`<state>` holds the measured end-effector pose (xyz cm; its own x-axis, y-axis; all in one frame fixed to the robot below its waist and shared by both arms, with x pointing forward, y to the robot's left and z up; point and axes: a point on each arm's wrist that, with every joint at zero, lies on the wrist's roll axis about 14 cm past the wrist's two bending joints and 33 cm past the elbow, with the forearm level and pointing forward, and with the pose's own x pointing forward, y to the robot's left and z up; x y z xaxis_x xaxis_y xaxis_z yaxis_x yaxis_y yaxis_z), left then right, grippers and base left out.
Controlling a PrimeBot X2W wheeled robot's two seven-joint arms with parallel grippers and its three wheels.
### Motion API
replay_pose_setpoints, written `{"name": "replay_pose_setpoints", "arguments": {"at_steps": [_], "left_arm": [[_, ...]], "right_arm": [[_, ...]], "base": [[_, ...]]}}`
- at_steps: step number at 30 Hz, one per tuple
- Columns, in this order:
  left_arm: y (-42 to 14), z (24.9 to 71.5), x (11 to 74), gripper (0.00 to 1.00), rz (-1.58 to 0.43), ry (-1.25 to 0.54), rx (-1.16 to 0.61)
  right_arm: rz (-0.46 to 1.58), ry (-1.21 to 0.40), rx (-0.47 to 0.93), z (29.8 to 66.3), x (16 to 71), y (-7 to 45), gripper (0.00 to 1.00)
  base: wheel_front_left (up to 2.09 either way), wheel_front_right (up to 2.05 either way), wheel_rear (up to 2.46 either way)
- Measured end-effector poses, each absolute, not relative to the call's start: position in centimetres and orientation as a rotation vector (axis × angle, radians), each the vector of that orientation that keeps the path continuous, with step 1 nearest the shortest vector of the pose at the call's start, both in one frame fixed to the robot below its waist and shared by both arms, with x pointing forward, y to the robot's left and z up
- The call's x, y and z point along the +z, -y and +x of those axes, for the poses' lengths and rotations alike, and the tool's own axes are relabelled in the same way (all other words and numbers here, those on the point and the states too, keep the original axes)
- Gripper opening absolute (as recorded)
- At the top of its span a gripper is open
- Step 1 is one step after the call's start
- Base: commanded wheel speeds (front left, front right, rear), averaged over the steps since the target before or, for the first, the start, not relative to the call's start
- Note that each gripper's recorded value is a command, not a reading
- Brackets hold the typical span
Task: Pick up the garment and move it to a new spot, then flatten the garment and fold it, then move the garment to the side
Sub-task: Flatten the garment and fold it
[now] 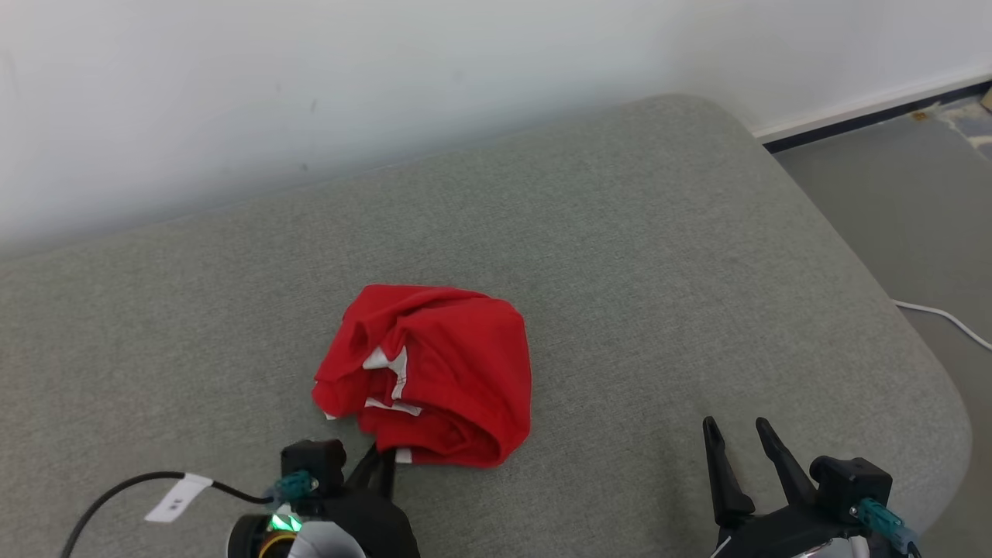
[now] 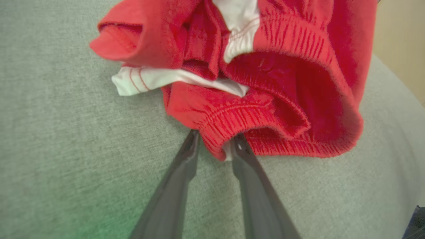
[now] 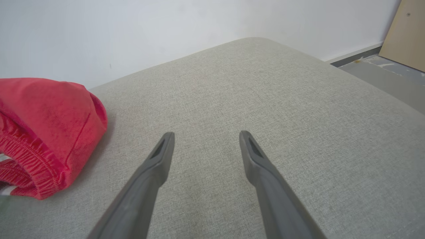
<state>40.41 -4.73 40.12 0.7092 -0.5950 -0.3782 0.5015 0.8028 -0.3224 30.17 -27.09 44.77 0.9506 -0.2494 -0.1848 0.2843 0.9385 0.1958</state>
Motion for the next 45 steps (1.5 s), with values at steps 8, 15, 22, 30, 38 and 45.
{"name": "replay_pose_setpoints", "arguments": {"at_steps": [8,15,22,30,38,45], "left_arm": [[4.7,45.3,50.2,0.00,-0.233,-0.073,-0.604],[8.4,44.7,61.6,0.00,-0.207,0.257,-0.784],[10.6,43.1,66.7,0.00,-0.231,0.351,-0.857],[3.7,47.4,59.5,0.00,-0.220,0.136,-0.572],[-6.3,50.1,51.3,1.00,-0.073,-0.084,-0.277],[-10.3,49.7,47.1,1.00,-0.107,-0.271,-0.164]], "right_arm": [[0.225,-0.154,-0.234,31.1,45.0,26.0,1.00],[0.230,-0.134,-0.201,31.6,45.5,25.2,1.00],[0.237,-0.116,-0.196,31.5,46.0,25.0,1.00],[0.243,-0.115,-0.197,31.6,45.8,25.0,1.00],[0.243,-0.133,-0.171,32.3,45.4,24.2,1.00],[0.243,-0.142,-0.152,32.9,45.2,23.7,1.00]], "base": [[0.00,0.00,0.00],[0.00,0.00,0.00],[0.00,0.00,0.00],[0.00,0.00,0.00],[0.00,0.00,0.00],[0.00,0.00,0.00]]}}
